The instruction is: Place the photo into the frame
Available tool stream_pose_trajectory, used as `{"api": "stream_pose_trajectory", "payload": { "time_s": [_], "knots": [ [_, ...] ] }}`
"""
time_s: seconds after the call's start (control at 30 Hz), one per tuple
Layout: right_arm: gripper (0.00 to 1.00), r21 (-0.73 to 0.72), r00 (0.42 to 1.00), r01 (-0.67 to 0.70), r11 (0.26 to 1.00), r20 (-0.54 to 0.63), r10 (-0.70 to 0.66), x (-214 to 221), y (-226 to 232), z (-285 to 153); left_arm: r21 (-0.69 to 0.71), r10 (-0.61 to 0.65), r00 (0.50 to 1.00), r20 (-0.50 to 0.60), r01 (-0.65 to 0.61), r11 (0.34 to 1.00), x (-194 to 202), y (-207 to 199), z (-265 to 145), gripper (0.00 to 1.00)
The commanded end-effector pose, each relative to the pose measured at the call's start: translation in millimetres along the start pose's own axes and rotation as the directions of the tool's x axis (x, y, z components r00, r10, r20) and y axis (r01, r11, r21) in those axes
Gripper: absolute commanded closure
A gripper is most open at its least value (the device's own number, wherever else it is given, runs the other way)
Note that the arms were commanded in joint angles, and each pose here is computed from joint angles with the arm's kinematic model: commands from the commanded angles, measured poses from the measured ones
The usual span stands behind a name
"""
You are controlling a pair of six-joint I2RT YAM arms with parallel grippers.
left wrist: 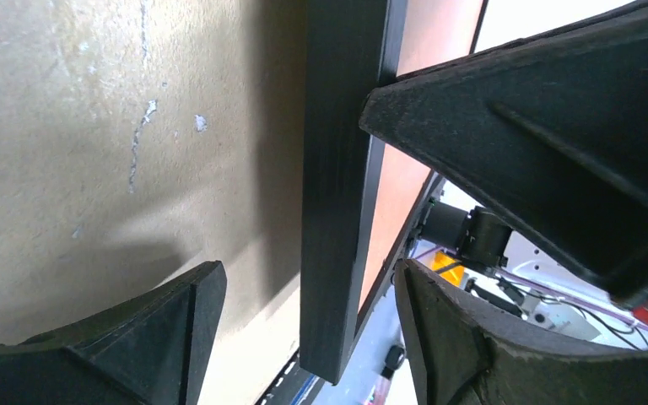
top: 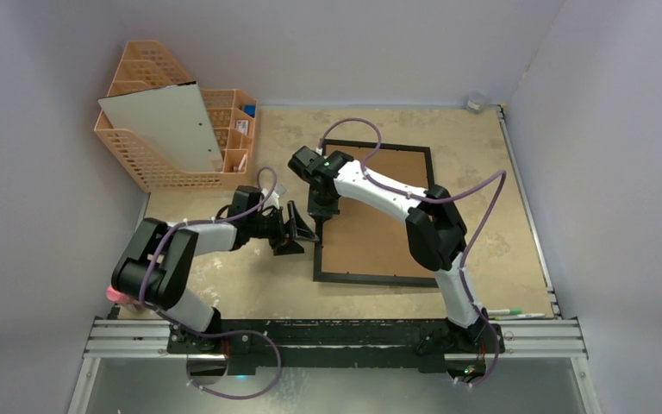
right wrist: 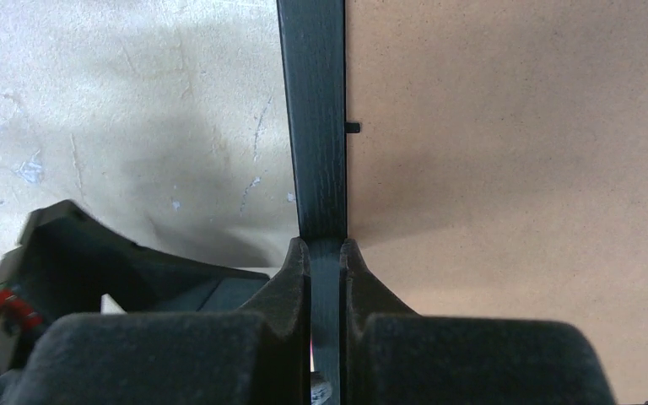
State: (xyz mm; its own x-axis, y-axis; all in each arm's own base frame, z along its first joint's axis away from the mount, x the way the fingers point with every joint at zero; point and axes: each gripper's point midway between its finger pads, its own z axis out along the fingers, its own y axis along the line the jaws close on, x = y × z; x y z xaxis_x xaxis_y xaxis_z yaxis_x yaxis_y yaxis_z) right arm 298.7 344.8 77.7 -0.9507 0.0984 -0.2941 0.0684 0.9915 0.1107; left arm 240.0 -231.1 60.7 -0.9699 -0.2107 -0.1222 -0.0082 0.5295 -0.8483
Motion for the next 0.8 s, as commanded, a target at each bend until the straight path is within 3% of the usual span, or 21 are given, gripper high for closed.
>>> {"api": "stream_pose_trajectory", "payload": {
  "time_s": [0.0,0.17,0.3,0.57,0.6,0.67,0.77],
  "knots": [
    [1.0,-0.133,0.999,-0.036,0.99,0.031,0.04,-14.5,18.1,-39.7,0.132,0.008,0.999,-0.053,-0.001,0.991,4.5,-23.9,6.5,0.25],
    [1.0,-0.199,0.999,-0.046,0.979,0.002,0.047,-13.6,25.2,-44.0,0.144,-0.042,0.995,-0.092,0.056,0.988,11.6,-21.8,19.7,0.25],
    [1.0,-0.227,0.998,-0.067,0.972,-0.011,0.067,-14.5,23.8,-46.4,0.223,-0.099,0.99,-0.1,0.12,0.967,12.7,-31.4,25.4,0.32],
    [1.0,-0.22,0.995,-0.095,0.971,-0.012,0.094,-17.1,13.9,-49.0,0.273,-0.07,0.997,-0.043,0.079,0.959,0.5,-48.9,20.5,0.74],
    [0.96,-0.212,0.995,-0.099,0.972,-0.007,0.1,-17.8,11.0,-49.9,0.279,-0.061,0.997,-0.037,0.069,0.958,-0.6,-51.3,19.5,0.81],
    [0.84,-0.203,0.993,-0.115,0.972,0.012,0.12,-21.2,4.8,-52.3,0.284,-0.05,0.998,-0.027,0.056,0.957,-2.1,-53.9,18.0,0.87],
    [0.75,-0.204,0.989,-0.133,0.97,0.034,0.143,-27.0,-3.1,-60.7,0.293,-0.039,0.999,-0.017,0.042,0.955,-4.6,-58.3,15.8,0.97]
  ]
}}
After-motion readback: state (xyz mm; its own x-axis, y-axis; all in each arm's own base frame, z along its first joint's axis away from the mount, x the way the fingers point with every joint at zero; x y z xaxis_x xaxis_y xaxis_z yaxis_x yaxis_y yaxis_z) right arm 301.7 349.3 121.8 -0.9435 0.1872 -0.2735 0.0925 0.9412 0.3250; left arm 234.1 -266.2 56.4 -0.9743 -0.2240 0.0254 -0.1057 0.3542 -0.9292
